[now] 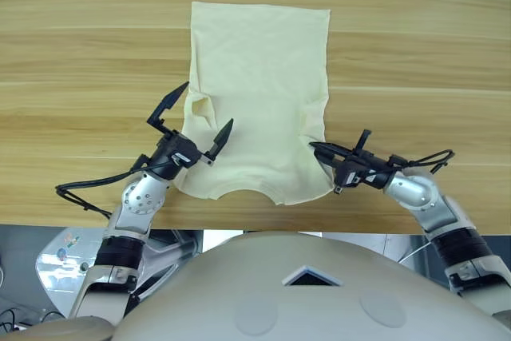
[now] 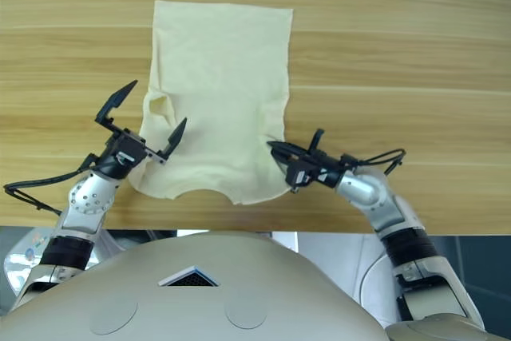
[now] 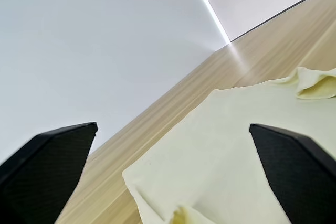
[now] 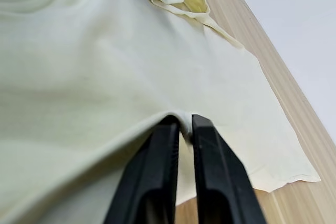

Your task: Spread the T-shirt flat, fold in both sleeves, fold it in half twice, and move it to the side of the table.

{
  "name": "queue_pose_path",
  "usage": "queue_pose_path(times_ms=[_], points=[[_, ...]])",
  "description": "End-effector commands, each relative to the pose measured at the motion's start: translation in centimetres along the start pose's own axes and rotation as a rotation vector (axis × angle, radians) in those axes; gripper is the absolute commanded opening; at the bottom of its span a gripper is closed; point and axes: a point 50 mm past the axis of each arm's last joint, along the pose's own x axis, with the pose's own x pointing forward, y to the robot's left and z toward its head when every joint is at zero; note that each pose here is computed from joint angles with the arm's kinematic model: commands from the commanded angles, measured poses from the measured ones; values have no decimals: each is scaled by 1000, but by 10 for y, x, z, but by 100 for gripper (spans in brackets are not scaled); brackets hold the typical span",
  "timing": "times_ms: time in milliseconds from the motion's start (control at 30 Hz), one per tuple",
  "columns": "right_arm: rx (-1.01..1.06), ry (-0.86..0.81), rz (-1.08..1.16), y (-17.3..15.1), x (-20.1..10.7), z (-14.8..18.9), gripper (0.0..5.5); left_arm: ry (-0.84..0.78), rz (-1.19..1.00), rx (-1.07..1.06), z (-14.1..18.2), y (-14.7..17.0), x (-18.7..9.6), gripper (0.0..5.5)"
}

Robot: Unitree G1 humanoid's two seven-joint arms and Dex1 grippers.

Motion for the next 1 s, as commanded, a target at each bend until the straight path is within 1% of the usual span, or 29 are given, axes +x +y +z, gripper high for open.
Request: queue_pose_path(times_ms=[33,167,400,467,567,600,700,733,767,800,867,933,1000], points=[[-6,15,20,-1,0,-2,118,-1,-26,14,-1,-1,1,540],[-8,14,25,-1,0,-1,178,-4,-24,22,0,0,0,540],[-24,9,34,-2,5,-1,310,0,-30,40,-1,4,1,540],[-43,25,25,-6,5,-2,310,20,-30,77,-4,10,-1,540],[-83,48,-56,-24,-7,-3,310,71,-30,180,-9,31,-6,540],[-91,39,-115,-36,-13,-1,310,102,31,241,-9,49,-10,540],[-88,23,-245,-58,-30,4,310,218,327,382,-10,104,-22,540],[-80,43,-265,-61,-36,2,310,290,388,442,-14,116,-30,540],[-75,89,-263,-59,-43,-4,310,371,388,496,-19,121,-40,540],[-71,134,-248,-55,-49,-10,310,441,362,553,-24,122,-49,540],[-67,264,-176,-39,-62,-26,310,553,199,617,-34,108,-66,540],[-93,368,-84,-24,-72,-38,310,576,-13,653,-36,86,-75,540],[-122,459,33,-5,-82,-46,310,513,-300,614,-31,54,-79,540]])
